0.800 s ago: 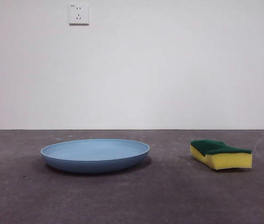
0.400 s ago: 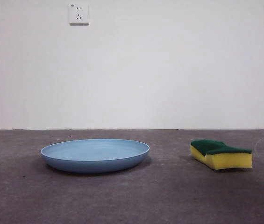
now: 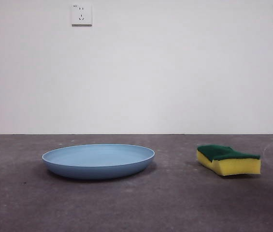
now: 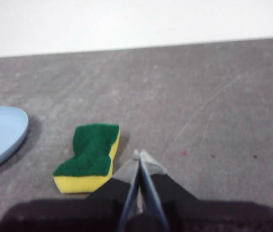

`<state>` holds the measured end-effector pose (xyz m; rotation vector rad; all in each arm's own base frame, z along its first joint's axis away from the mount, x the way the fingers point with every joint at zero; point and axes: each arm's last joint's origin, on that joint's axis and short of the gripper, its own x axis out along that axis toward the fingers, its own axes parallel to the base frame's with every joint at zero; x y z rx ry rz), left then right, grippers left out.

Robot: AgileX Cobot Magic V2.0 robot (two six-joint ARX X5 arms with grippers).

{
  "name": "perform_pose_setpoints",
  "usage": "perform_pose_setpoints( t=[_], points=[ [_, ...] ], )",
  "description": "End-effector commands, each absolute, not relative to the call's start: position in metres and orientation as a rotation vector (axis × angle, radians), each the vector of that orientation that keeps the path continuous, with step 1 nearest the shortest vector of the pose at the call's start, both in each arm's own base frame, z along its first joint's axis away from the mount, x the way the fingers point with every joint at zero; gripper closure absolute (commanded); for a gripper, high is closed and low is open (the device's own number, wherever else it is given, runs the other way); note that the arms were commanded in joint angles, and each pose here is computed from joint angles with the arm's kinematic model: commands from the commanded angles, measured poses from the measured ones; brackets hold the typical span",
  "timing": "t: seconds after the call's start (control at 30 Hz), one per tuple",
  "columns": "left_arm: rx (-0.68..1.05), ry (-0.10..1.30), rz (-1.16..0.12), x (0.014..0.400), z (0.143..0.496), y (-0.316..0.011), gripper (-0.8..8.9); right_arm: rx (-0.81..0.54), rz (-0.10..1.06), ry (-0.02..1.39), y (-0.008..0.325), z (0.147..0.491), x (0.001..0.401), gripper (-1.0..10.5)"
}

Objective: Pick up the plate,pick up the cloth,clean the plate with the cloth

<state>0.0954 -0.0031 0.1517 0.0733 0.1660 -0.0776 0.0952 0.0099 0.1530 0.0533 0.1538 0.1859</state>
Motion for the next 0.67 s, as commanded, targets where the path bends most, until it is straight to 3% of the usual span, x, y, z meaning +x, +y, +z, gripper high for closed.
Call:
perform_pose_setpoints(
  t=[0.03,0.67],
  points=[
    [0.065,0.177,-0.074,0.0960,0.1473,-0.0029,8.14,0.069,0.186,0.179,0.0100,0.1483,0.0953,9.5],
    [0.065,0.177,-0.074,0.0960,0.1473,-0.0029,8.14,0.067,0.183,0.179,0.0099,0.1483,0.0956,9.5]
  ],
)
